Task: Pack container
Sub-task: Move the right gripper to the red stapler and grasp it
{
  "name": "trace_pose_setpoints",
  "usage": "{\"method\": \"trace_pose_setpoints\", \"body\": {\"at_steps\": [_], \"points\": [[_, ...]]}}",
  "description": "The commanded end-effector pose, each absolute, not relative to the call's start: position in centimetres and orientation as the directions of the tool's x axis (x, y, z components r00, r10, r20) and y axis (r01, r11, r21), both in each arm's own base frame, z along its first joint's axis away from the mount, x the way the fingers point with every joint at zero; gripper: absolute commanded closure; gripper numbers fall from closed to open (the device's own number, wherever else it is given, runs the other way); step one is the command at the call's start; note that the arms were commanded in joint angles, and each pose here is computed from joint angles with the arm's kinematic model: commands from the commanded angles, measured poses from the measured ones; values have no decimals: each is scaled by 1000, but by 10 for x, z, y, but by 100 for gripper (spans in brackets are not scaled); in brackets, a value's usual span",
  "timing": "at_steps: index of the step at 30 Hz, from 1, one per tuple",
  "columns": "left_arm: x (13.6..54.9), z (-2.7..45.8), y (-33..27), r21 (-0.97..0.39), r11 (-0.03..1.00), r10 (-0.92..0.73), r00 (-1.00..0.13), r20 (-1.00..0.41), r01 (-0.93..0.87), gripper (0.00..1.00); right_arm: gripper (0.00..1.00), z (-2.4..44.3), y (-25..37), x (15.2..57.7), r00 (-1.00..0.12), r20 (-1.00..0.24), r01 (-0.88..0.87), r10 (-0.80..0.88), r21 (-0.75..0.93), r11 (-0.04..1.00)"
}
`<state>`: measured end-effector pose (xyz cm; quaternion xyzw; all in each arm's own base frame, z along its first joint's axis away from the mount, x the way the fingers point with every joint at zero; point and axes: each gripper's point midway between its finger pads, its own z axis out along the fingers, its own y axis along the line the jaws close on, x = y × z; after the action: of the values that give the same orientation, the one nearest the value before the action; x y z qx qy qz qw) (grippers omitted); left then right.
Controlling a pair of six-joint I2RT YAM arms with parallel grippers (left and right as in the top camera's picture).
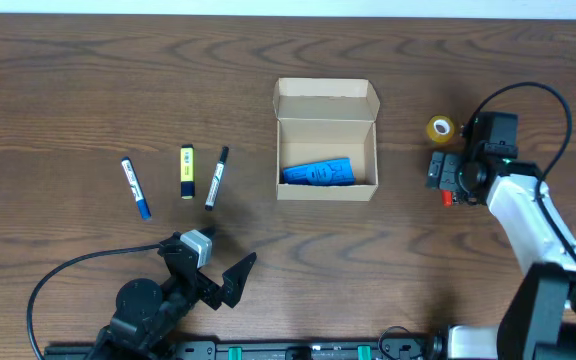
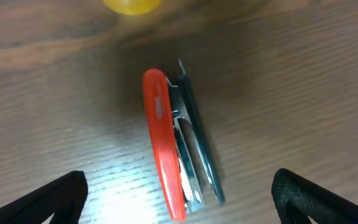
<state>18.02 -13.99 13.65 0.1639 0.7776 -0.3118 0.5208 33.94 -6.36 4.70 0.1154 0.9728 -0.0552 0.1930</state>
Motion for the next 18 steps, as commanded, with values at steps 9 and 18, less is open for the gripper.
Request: {"method": "trace_pose_setpoints", "body": {"at_steps": [9,18], "points": [[181,126,-140,-315,758,-62,-417,-907,572,5,8,-3,-58,342,-938,-306,182,162,-38,983],[181,126,-140,-315,758,-62,-417,-907,572,5,23,-18,-59,343,-944,-287,183,165,-39,982]]}}
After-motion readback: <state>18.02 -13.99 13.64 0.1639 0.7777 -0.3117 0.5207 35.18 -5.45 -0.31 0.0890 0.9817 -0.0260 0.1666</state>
